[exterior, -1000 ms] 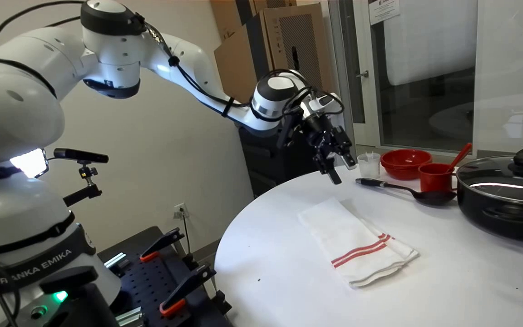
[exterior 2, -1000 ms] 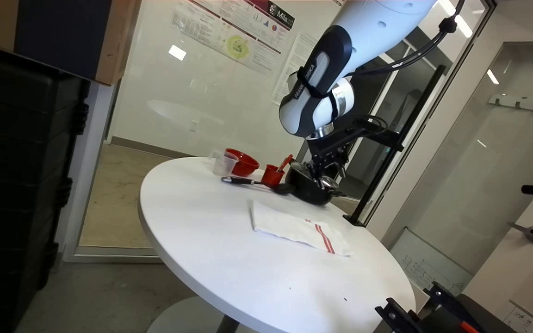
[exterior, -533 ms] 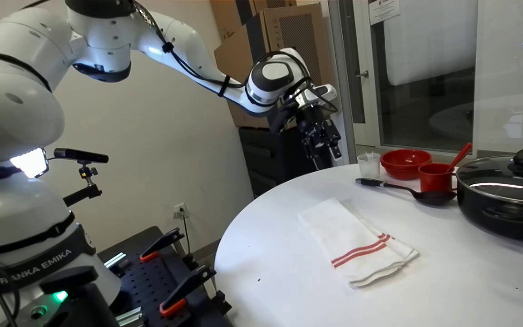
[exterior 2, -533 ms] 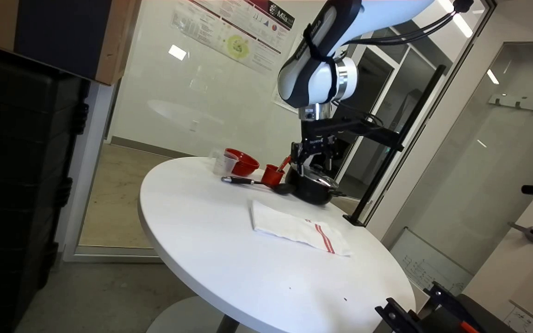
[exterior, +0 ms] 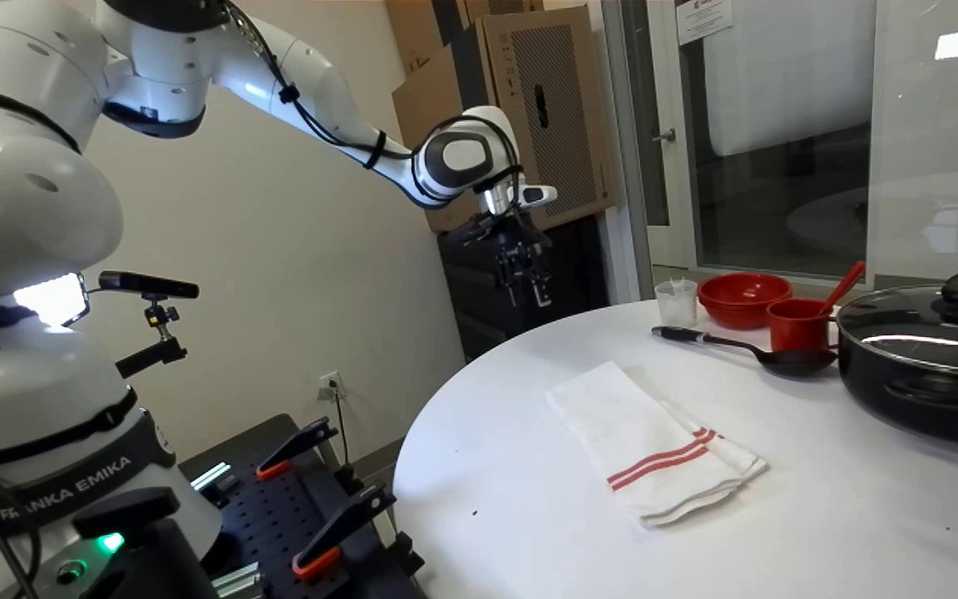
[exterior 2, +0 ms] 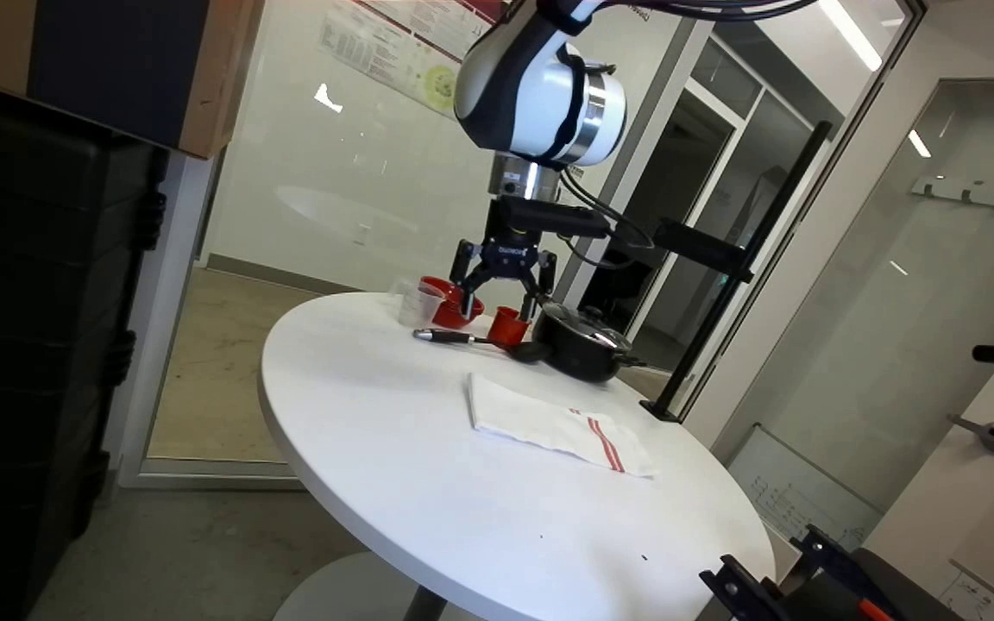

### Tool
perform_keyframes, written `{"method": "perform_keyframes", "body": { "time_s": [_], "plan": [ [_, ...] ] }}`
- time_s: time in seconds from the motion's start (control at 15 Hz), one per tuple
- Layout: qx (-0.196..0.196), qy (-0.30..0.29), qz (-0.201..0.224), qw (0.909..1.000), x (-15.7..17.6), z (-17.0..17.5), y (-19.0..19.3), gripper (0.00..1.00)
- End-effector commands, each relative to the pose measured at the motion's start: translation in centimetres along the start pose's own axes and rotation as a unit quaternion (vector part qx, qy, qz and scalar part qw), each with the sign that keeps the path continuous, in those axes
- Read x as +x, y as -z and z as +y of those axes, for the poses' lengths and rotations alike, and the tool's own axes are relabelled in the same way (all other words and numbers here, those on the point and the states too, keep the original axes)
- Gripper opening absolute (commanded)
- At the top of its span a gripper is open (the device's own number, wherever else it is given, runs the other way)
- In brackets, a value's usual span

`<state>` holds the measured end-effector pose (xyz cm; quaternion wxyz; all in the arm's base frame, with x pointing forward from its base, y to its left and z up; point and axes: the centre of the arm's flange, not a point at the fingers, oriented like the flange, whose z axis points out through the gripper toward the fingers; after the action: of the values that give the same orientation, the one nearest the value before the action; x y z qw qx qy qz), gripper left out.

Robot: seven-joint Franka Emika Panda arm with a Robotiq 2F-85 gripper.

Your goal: Fold the towel

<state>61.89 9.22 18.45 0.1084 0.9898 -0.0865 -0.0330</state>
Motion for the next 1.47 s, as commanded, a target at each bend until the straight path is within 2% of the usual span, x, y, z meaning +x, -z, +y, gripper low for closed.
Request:
{"method": "perform_keyframes", "body": {
  "time_s": [0.0, 0.47, 0.93, 1.4],
  "plan": [
    [0.007, -0.017, -0.017, 0.9997, 1.3, -2.7, -2.1, 1.0],
    [-0.03, -0.08, -0.057, 0.9947, 5.8, -1.5, -7.3, 1.0],
    [-0.061, -0.088, -0.075, 0.9914, 9.0, -0.2, -10.9, 1.0],
    [-0.08, -0.099, -0.093, 0.9876, 10.3, 0.2, -13.7, 0.99]
  ]
}}
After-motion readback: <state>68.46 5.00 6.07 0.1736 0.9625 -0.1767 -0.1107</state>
